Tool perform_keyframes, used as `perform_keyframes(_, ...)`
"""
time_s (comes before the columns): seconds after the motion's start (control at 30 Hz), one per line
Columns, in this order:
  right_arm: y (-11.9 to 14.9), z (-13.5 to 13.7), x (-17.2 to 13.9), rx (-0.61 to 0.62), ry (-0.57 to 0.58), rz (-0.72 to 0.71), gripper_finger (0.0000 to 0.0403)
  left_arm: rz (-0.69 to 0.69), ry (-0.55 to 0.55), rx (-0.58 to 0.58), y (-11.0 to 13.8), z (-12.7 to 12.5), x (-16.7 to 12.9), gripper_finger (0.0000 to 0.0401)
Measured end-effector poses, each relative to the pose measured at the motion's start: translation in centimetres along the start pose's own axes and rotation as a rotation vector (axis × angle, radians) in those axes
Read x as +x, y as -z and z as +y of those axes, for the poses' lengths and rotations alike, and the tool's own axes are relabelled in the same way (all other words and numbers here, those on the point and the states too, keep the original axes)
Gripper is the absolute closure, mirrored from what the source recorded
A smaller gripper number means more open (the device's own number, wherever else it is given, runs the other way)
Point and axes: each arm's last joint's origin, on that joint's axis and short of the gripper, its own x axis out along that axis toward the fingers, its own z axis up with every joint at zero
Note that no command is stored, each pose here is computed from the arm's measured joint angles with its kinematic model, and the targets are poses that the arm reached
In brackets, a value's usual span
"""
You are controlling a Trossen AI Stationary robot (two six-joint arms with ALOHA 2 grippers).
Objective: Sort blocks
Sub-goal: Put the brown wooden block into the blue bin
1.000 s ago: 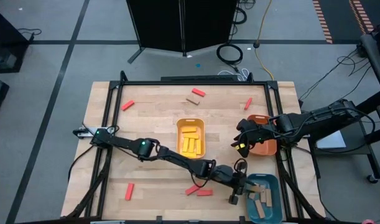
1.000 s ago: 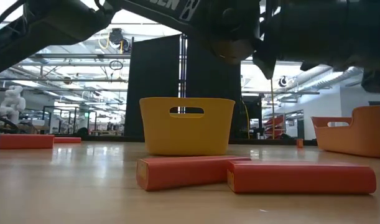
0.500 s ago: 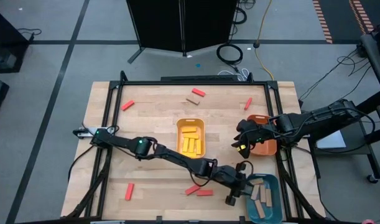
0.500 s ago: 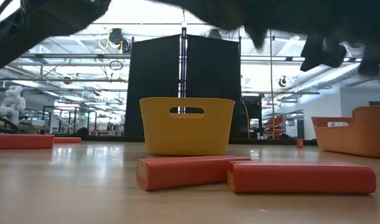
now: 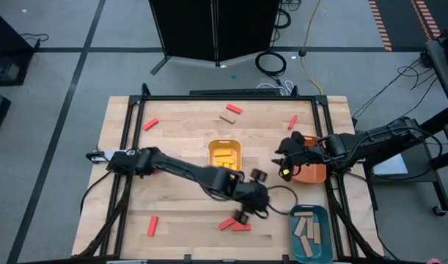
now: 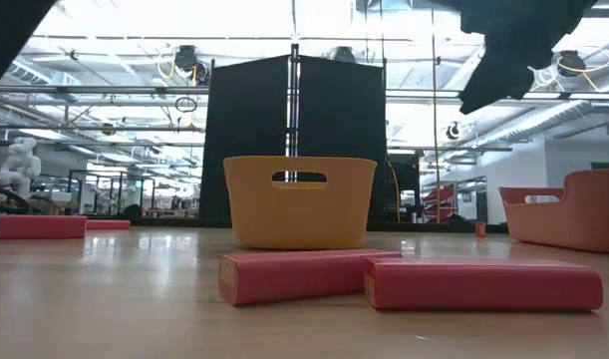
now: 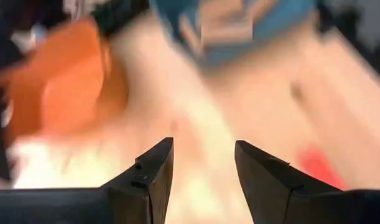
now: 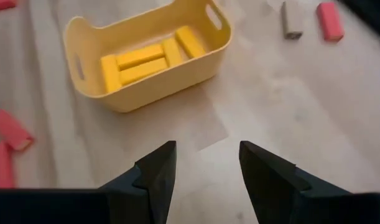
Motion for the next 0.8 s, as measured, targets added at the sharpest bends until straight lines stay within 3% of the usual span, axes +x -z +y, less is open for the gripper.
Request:
perform_keyframes(0.13, -0.1, -0.2, 0.0, -0.037, 0.032, -0.019, 0.0234, 0.122, -0.015, -0.002, 1.7, 3.2, -5.7, 0.0232)
perform_keyframes(0.43, -0.3, -0.3, 0.1, -0.017, 0.037, -0.027, 0.0234, 0.097, -0.13, -0.181, 6.0, 11.3, -18.0, 0.0232)
perform_keyframes(0.6, -0.4, -0.4, 0.1, -0.026, 0.077, -0.061, 0.0234, 0.113, -0.117, -0.242, 8.9, 13.7, -21.8, 0.0232)
perform_keyframes(0.8, -1.3, 0.1, 0.1, -0.047, 0.028, -0.138, 0.0234, 0.067, -0.016, -0.332, 11.5, 15.7, -24.5, 0.0232)
